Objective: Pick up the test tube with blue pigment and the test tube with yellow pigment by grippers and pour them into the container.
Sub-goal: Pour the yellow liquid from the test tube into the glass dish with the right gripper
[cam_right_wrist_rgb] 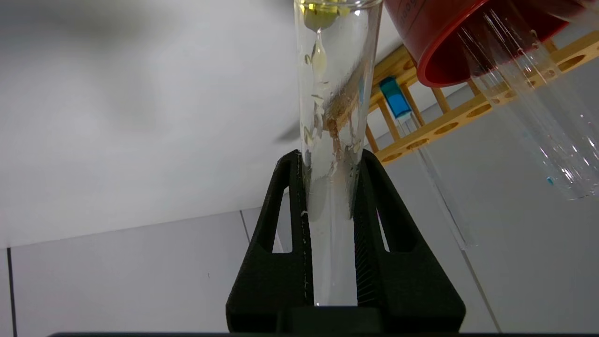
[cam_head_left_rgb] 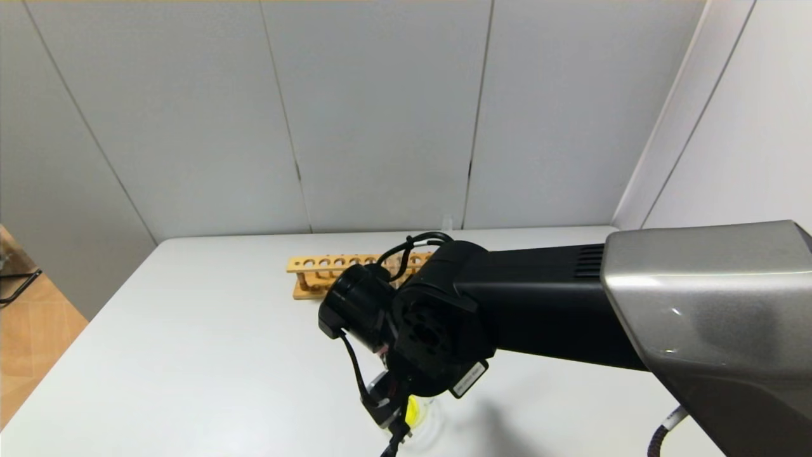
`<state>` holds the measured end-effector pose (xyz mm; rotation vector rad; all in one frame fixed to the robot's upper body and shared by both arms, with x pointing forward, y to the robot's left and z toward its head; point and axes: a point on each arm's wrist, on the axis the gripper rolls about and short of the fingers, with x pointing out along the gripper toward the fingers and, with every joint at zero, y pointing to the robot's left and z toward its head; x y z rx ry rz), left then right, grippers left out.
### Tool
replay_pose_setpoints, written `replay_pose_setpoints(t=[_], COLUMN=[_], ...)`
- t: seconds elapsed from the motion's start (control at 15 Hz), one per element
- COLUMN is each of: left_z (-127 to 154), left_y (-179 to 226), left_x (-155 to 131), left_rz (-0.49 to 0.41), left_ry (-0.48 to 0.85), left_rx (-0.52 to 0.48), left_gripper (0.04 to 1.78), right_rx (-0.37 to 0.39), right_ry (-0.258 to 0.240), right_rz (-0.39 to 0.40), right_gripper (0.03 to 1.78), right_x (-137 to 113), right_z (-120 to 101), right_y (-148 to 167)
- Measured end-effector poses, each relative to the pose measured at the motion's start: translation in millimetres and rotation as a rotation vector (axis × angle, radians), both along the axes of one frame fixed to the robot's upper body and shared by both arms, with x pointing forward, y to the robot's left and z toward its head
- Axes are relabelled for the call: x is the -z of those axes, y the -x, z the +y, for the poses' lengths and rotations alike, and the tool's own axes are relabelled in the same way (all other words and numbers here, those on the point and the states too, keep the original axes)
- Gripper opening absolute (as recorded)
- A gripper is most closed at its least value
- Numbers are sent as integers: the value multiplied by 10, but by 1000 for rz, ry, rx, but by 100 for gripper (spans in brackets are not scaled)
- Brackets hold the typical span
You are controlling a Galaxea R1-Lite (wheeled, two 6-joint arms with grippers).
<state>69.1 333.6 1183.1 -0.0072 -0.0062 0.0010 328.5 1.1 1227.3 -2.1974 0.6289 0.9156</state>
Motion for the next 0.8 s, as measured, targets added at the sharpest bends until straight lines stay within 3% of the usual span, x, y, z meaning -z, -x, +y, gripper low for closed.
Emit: replay_pose_setpoints(t=[0.2, 0.4, 0.67, 0.8], left_z=[0, 0, 0, 0], left_y=[0, 0, 0, 0], left_x=[0, 0, 0, 0], left_rz=[0, 0, 0, 0], left_ry=[0, 0, 0, 0], left_rx=[0, 0, 0, 0], left_gripper=[175, 175, 175, 175], right_rx=[0, -1, -2, 17], right_ry=[41, 50, 42, 4], right_rz=[-14, -17, -21, -32], right_gripper=[34, 34, 34, 34], right_x=[-44, -50, -34, -32], right_z=[17, 34, 71, 86], right_y=[18, 15, -7, -31])
